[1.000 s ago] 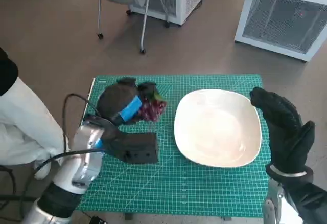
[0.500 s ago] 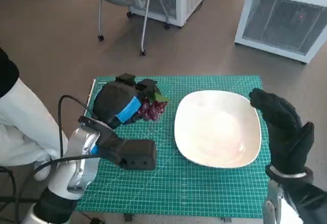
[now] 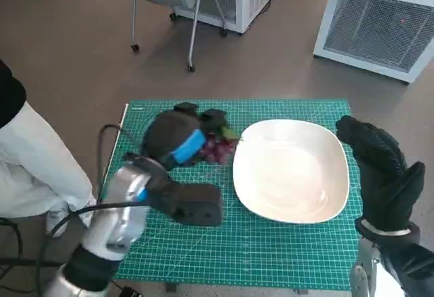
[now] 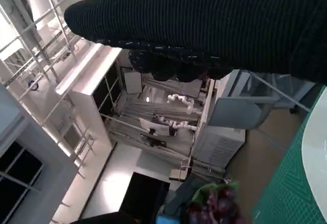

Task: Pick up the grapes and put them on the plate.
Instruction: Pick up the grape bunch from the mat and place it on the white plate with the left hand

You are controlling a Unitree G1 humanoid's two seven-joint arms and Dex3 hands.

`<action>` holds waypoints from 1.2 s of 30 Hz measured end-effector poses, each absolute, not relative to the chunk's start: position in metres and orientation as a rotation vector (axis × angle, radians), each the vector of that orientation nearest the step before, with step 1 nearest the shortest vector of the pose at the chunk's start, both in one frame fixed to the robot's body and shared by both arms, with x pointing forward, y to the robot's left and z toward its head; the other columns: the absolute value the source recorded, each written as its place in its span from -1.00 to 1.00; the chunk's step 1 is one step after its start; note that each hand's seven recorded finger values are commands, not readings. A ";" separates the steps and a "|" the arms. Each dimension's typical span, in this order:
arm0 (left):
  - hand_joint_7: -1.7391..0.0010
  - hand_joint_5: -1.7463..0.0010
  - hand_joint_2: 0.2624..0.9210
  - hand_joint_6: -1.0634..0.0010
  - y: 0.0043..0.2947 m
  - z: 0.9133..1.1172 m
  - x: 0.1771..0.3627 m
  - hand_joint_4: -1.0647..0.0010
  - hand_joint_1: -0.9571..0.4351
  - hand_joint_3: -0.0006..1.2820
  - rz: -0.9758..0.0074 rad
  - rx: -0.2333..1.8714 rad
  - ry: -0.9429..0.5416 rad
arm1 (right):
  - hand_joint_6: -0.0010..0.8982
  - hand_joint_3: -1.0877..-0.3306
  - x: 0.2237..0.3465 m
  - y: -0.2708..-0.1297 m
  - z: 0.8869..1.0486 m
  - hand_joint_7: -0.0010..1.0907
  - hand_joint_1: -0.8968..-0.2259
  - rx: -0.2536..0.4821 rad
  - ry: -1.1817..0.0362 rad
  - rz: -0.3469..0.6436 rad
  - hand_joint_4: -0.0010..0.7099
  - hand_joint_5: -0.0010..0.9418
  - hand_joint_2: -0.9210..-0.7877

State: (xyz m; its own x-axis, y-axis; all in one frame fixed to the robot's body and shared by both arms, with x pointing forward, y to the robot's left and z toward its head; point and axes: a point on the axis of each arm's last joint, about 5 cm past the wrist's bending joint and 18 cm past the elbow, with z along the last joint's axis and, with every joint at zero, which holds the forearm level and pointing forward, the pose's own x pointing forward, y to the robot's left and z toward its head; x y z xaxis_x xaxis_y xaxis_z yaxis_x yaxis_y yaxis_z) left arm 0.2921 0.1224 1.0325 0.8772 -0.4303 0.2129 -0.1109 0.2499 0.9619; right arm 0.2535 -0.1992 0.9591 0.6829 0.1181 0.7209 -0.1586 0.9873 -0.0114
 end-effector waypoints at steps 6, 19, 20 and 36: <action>-0.16 -0.40 0.99 -0.25 0.088 1.040 0.297 -0.41 0.38 -0.94 -0.296 1.313 -0.543 | -0.82 0.40 0.253 -0.200 0.961 0.04 0.07 0.061 -0.819 0.151 0.28 -1.00 -1.00; -0.20 -0.46 0.96 -0.19 0.036 1.040 0.313 -0.33 0.38 -0.86 -0.472 1.262 -0.592 | -0.83 0.40 0.250 -0.201 0.961 0.04 0.11 0.064 -0.831 0.134 0.28 -1.00 -1.00; -0.22 -0.45 0.96 -0.18 0.033 1.040 0.314 -0.33 0.38 -0.85 -0.484 1.256 -0.593 | -0.83 0.40 0.249 -0.201 0.961 0.04 0.11 0.064 -0.832 0.132 0.27 -1.00 -1.00; -0.40 -0.32 1.00 -0.03 0.014 1.033 0.326 -0.36 0.38 -0.86 -0.588 1.239 -0.565 | -0.84 0.39 0.244 -0.203 0.961 0.06 0.11 0.059 -0.841 0.092 0.24 -1.00 -1.00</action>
